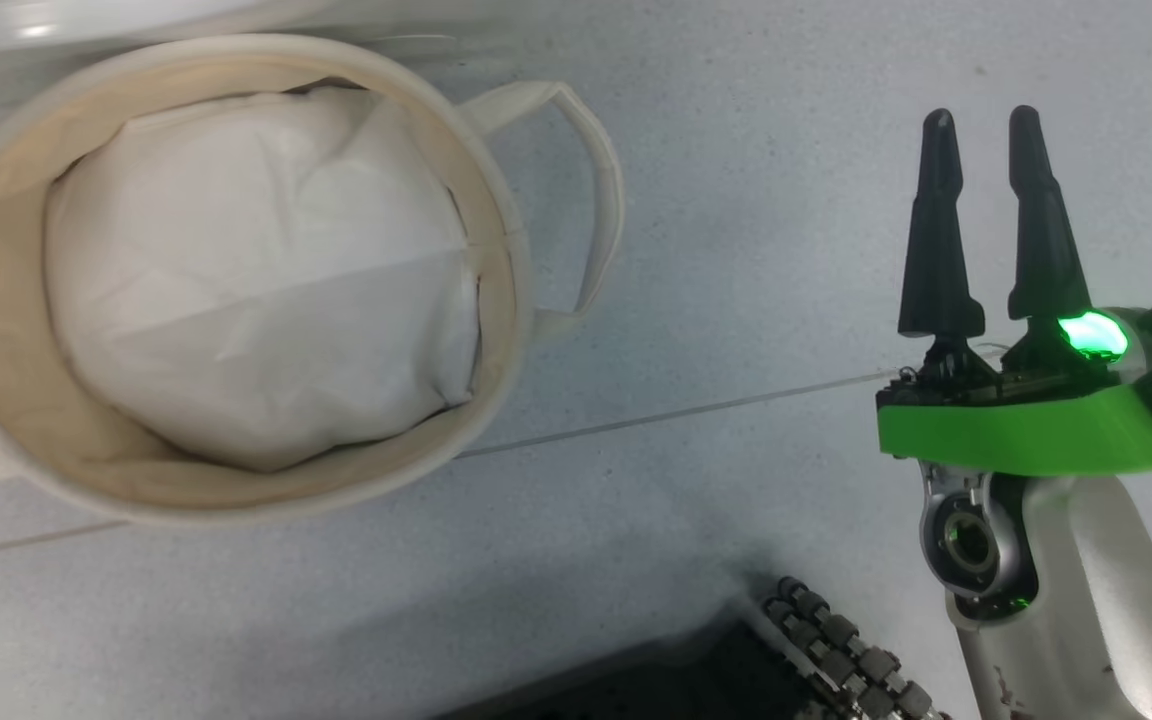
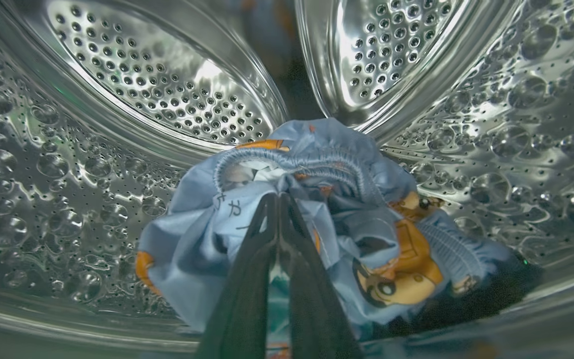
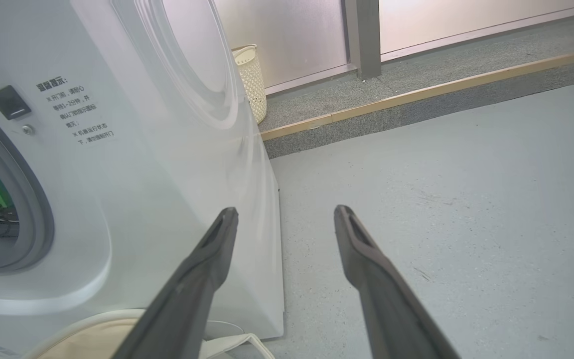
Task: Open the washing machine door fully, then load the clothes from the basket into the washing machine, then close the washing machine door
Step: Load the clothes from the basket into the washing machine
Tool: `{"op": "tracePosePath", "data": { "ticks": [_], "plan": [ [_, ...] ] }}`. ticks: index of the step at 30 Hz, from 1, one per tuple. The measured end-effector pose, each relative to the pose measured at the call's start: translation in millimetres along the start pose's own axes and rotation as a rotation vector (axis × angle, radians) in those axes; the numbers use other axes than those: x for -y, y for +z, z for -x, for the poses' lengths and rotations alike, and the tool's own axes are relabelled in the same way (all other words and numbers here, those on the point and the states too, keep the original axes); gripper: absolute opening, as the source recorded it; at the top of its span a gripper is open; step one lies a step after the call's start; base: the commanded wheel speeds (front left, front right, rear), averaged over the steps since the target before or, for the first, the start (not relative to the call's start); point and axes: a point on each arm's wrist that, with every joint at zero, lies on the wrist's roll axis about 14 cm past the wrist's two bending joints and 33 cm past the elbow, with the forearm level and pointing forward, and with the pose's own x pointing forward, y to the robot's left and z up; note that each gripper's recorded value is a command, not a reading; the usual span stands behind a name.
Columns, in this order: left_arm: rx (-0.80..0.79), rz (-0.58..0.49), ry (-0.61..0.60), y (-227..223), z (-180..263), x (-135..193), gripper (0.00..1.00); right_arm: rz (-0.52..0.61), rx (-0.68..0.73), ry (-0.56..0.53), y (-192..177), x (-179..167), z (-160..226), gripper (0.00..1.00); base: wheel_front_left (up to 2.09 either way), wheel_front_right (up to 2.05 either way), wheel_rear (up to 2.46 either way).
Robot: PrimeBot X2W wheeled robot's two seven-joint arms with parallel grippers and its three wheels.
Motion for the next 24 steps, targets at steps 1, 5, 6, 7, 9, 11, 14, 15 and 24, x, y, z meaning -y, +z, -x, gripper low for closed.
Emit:
{"op": "tracePosePath", "data": {
  "ticks": [1, 5, 6, 7, 9, 11, 14, 15, 24],
  "plan": [
    [-0.003, -0.001, 0.003, -1, -2, 0, 0.00, 0.003, -0.002, -0.004, -1, 2, 0, 1.00, 0.00, 0.00, 0.00],
    [-0.007, 0.019, 0.013, -4, -9, 1, 0.00, 0.008, -0.011, -0.022, -2, 8, 3, 1.00, 0.00, 0.00, 0.00],
    [-0.010, 0.020, 0.016, -6, -10, 2, 0.27, 0.009, -0.012, -0.027, -2, 10, 3, 1.00, 0.00, 0.00, 0.00],
    [-0.011, 0.019, 0.017, -7, -10, 3, 1.00, 0.007, -0.012, -0.033, -2, 12, 4, 1.00, 0.00, 0.00, 0.00],
    [-0.006, 0.018, 0.014, -7, -10, 5, 1.00, 0.007, -0.012, -0.035, -3, 13, 3, 1.00, 0.00, 0.00, 0.00],
    [0.008, 0.013, 0.015, -4, -9, 2, 1.00, 0.002, -0.010, -0.030, -3, 11, 2, 1.00, 0.00, 0.00, 0.00],
    [0.037, 0.017, 0.019, 7, -4, -2, 1.00, -0.003, 0.008, -0.019, 3, 7, 0, 1.00, 0.00, 0.00, 0.00],
    [0.045, 0.027, 0.018, 10, -2, -2, 1.00, -0.004, 0.016, -0.015, 6, 5, -1, 1.00, 0.00, 0.00, 0.00],
    [0.002, 0.070, -0.091, 10, 62, 21, 1.00, -0.004, 0.108, 0.019, 51, -12, 9, 1.00, 0.00, 0.00, 0.00]
  ]
}}
